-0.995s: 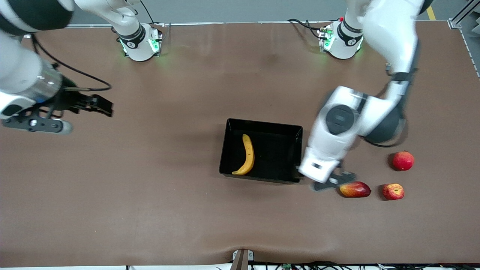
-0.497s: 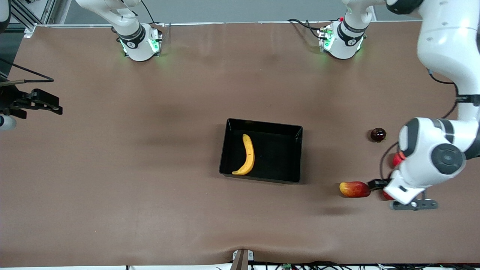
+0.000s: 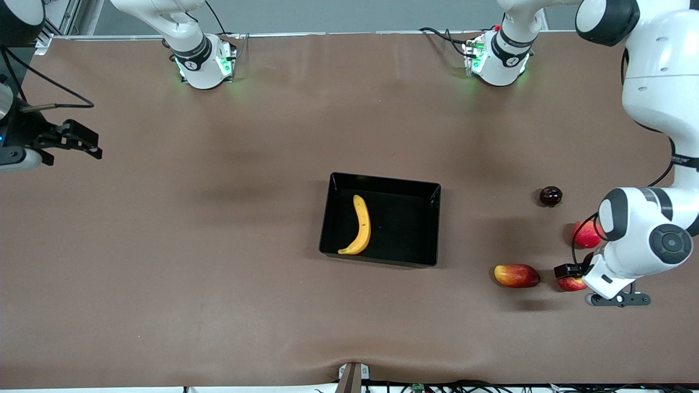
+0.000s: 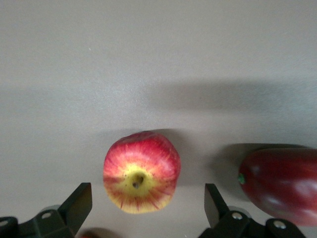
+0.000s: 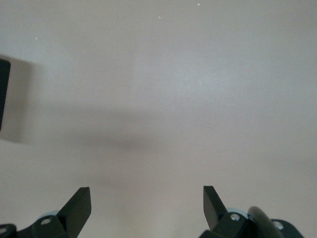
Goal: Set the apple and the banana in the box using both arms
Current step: 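Grasp the red-yellow apple with the left gripper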
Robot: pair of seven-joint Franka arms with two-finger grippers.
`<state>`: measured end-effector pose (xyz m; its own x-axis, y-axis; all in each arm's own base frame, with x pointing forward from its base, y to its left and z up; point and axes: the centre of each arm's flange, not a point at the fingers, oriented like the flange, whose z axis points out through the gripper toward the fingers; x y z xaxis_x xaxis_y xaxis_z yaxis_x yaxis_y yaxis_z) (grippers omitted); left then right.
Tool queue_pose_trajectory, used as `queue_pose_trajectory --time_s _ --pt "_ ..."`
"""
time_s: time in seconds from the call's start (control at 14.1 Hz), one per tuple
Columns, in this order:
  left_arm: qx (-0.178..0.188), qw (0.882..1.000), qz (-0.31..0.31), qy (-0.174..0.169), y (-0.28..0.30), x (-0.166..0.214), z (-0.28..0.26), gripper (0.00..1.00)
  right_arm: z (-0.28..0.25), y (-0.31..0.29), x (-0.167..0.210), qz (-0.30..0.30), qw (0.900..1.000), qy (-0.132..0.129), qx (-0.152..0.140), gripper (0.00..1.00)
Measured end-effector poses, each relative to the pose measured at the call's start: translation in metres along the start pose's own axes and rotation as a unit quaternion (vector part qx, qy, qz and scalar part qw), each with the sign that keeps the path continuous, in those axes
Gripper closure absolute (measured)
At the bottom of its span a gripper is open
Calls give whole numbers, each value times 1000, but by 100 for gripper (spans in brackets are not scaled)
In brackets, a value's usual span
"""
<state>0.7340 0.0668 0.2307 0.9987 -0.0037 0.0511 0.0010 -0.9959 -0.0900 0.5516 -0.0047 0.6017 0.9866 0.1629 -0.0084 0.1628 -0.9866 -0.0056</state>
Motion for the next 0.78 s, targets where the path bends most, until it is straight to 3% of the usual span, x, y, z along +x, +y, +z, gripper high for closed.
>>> queue_pose_trajectory --time_s 0.28,0.36,0.5,0.78 --pt "-3 1000 -1 0 -8 -2 22 4 2 22 -7 -15 1000 1 -1 0" --pt "-4 1000 0 -1 -8 -3 24 9 2 23 -7 -15 1000 1 -1 0" --pt "-4 1000 0 6 -6 0 18 31 1 23 -7 -15 1000 3 -1 0" --pt "-7 1000 11 20 12 11 -33 33 -4 30 -8 -9 1000 9 -3 0"
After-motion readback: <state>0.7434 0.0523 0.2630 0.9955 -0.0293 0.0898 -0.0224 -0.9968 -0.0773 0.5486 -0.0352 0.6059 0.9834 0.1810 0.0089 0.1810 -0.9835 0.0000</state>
